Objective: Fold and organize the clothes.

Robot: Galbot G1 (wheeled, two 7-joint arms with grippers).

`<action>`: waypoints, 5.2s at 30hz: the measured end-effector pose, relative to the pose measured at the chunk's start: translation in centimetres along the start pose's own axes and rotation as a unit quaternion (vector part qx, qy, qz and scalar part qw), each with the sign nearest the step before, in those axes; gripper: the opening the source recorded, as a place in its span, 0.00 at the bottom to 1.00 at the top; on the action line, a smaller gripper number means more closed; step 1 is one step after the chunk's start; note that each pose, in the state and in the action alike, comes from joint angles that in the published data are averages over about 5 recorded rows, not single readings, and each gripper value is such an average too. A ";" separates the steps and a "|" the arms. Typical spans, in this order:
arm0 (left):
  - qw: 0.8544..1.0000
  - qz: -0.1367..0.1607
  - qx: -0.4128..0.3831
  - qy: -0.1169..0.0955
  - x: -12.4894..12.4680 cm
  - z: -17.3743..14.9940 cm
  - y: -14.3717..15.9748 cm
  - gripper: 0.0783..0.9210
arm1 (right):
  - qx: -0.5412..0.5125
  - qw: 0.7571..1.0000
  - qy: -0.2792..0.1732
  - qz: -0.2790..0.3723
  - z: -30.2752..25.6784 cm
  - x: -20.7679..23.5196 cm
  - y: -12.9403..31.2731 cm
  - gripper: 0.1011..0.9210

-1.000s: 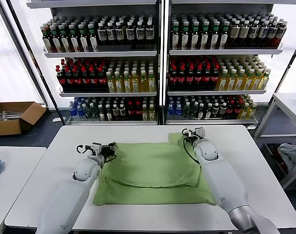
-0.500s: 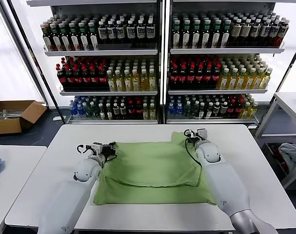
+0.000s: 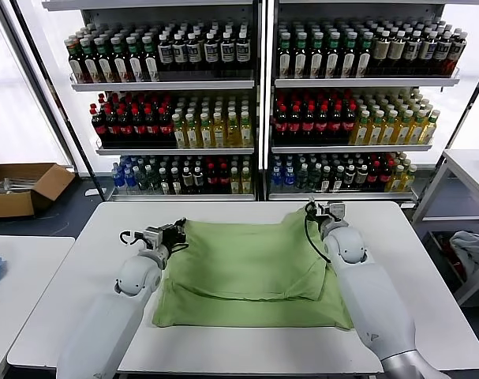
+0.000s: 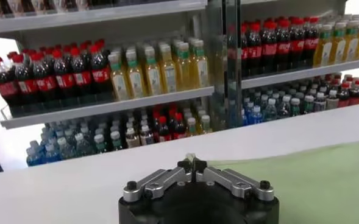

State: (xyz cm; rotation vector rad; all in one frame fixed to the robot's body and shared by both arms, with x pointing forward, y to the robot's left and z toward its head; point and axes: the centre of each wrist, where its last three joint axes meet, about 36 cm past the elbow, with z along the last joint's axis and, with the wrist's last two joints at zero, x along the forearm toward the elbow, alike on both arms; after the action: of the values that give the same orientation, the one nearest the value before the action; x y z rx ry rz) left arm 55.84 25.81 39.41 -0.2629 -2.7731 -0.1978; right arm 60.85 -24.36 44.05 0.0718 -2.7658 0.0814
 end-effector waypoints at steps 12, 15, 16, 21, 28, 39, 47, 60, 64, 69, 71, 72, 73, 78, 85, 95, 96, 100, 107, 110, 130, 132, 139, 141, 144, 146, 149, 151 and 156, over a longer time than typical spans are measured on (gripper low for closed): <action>1.000 0.003 -0.011 -0.009 3.2 1.1 0.1 0.01 | -0.001 1.000 -0.012 0.008 2.2 5.1 1.5 0.01; 1.000 0.007 -0.014 -0.009 4.4 1.7 -0.3 0.01 | -0.004 1.000 -0.010 0.012 3.2 6.6 1.7 0.01; 1.000 0.008 -0.014 -0.009 4.8 1.9 -0.4 0.01 | -0.004 1.000 -0.009 0.014 3.5 7.0 1.7 0.01; 1.000 0.018 -0.015 -0.009 6.8 3.0 -1.4 0.01 | -0.009 1.000 -0.001 0.022 5.3 9.2 1.8 0.01; 1.000 0.025 -0.015 -0.005 9.2 4.5 -2.3 0.01 | -0.019 0.999 0.015 0.032 8.0 12.2 1.9 0.01; 1.000 0.024 -0.015 -0.001 12.7 5.9 -3.0 0.01 | -0.027 0.998 0.027 0.047 9.7 16.2 1.2 0.01; 1.000 0.023 -0.016 0.001 14.6 6.4 -3.3 0.01 | -0.031 0.998 0.028 0.051 10.1 18.4 1.0 0.01; 0.999 0.026 -0.018 0.010 16.1 7.3 -3.8 0.01 | -0.031 0.997 0.038 0.052 11.2 20.9 1.3 0.01; 0.999 0.026 -0.017 0.012 16.2 7.6 -3.9 0.01 | -0.029 0.997 0.042 0.053 11.6 21.1 1.3 0.01; 0.999 0.025 -0.019 0.015 16.3 7.8 -4.0 0.01 | -0.026 0.997 0.045 0.054 11.9 21.2 1.3 0.01; 0.999 0.024 -0.019 0.016 16.4 7.9 -4.0 0.01 | -0.024 0.997 0.047 0.055 12.1 21.1 1.4 0.01; 0.999 0.024 -0.019 0.016 16.4 8.0 -4.0 0.01 | -0.024 0.997 0.049 0.055 12.2 21.1 1.4 0.01; 0.999 0.023 -0.019 0.017 16.4 8.0 -4.0 0.01 | -0.023 0.997 0.050 0.055 12.4 21.1 1.4 0.01; 1.000 0.022 -0.019 0.012 16.2 8.1 -4.2 0.02 | -0.016 0.997 0.056 0.055 13.2 21.0 1.6 0.01; 1.000 0.023 -0.017 0.004 16.0 7.8 -4.6 0.22 | -0.004 0.997 0.054 0.063 13.8 20.8 1.7 0.24; 1.000 0.008 -0.020 -0.001 16.7 7.3 -4.5 0.58 | 0.000 0.997 0.027 0.075 13.3 21.6 1.5 0.59; 1.000 0.006 -0.021 -0.003 16.8 7.2 -4.5 0.62 | 0.000 0.997 0.022 0.076 13.1 21.8 1.5 0.63; 1.000 -0.004 -0.023 -0.006 17.4 6.7 -4.5 0.77 | -0.004 0.997 0.002 0.077 12.0 22.8 1.4 0.77; 1.000 -0.021 -0.017 -0.003 18.6 6.5 -4.8 0.88 | -0.013 0.996 -0.041 0.074 9.6 24.8 1.6 0.88; 1.000 -0.030 -0.006 0.003 18.9 6.7 -4.9 0.88 | -0.015 0.996 -0.055 0.074 8.7 25.6 1.6 0.88; 0.995 -0.044 0.084 0.037 18.4 8.1 -6.5 0.88 | -0.024 0.994 -0.084 0.071 7.7 27.8 1.9 0.88; 0.994 -0.043 0.088 0.041 18.4 8.2 -6.6 0.86 | -0.024 0.994 -0.084 0.070 7.6 27.9 2.0 0.88; 0.992 -0.041 0.103 0.056 18.3 8.7 -6.7 0.65 | -0.024 0.994 -0.087 0.070 7.5 28.1 2.0 0.88; 0.992 -0.040 0.106 0.058 18.3 8.8 -6.7 0.58 | -0.024 0.993 -0.087 0.070 7.5 28.1 2.0 0.88; 0.992 -0.039 0.108 0.060 18.3 9.0 -6.7 0.48 | -0.024 0.993 -0.088 0.070 7.5 28.2 2.0 0.88; 0.991 -0.039 0.110 0.061 18.2 9.1 -6.7 0.41 | -0.024 0.993 -0.089 0.070 7.5 28.2 1.9 0.88; 0.991 -0.039 0.113 0.062 18.2 9.2 -6.6 0.30 | -0.023 0.993 -0.089 0.071 7.5 28.3 1.8 0.88; 0.991 -0.039 0.115 0.062 18.1 9.3 -6.5 0.24 | -0.022 0.993 -0.089 0.072 7.5 28.3 1.7 0.88; 0.990 -0.043 0.117 0.061 18.3 9.2 -5.9 0.07 | -0.021 0.993 -0.091 0.073 7.4 28.3 1.6 0.88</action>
State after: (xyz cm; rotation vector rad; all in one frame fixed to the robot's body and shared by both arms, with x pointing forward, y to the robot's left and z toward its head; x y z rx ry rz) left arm 34.75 24.45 36.69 -0.0680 -2.6560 0.0879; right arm 31.77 -24.40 47.49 -0.1411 -2.9498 0.0582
